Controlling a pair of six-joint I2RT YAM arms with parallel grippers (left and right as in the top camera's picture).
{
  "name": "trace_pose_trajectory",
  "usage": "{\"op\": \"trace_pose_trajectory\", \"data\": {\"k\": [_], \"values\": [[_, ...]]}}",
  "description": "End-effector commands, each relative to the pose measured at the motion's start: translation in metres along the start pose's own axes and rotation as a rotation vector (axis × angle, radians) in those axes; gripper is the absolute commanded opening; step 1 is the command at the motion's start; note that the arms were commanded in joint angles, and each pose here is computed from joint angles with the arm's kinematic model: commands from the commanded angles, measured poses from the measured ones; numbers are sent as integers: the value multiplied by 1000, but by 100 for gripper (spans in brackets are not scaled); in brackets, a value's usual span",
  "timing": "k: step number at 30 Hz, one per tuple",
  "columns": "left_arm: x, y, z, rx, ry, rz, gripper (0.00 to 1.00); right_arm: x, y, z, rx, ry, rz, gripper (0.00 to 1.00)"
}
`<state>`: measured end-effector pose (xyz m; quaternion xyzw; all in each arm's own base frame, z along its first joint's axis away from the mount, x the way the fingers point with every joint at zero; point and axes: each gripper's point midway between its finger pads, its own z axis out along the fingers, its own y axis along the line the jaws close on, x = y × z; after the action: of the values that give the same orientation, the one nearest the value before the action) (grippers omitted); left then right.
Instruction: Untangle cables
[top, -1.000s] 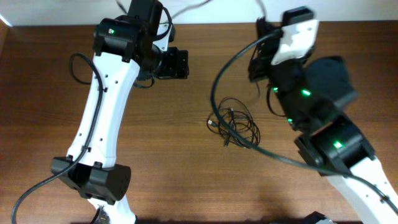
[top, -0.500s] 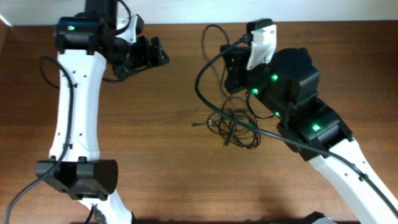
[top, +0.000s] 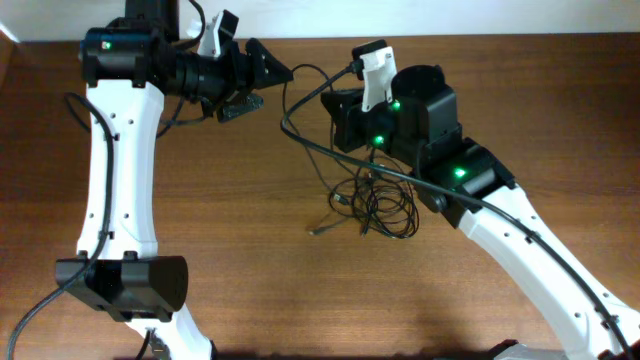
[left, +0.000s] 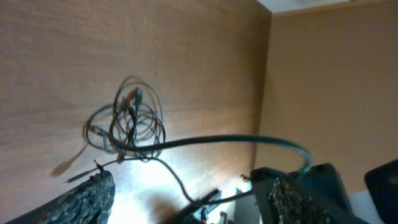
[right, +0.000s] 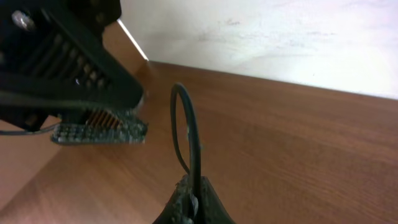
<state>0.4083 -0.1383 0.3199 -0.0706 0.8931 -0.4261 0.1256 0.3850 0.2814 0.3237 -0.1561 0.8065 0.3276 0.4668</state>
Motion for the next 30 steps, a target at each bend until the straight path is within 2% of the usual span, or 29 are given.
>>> {"op": "trace_pose_trajectory", "data": {"k": [1, 2, 3, 12, 15, 27, 30], "values": [[-15, 14, -3, -88, -70, 30, 84, -4, 10, -3, -38, -9, 11, 4], [-16, 17, -4, -100, -74, 27, 84, -4, 10, -3, -38, -8, 38, 4], [-13, 16, -3, -95, -64, -7, 77, -4, 10, -3, -38, -7, 48, 4], [5, 5, -1, -32, 7, -509, 80, 2, 7, 3, -32, 11, 53, 4], [5, 0, -1, -5, 19, -654, 78, 6, 11, 6, -38, 19, 49, 4], [-6, -13, -1, 61, 8, -740, 70, 13, 35, 13, 21, -11, 5, 4], [-5, -14, 0, 63, 14, -738, 64, 14, 45, 13, 0, -14, -2, 4]]}}
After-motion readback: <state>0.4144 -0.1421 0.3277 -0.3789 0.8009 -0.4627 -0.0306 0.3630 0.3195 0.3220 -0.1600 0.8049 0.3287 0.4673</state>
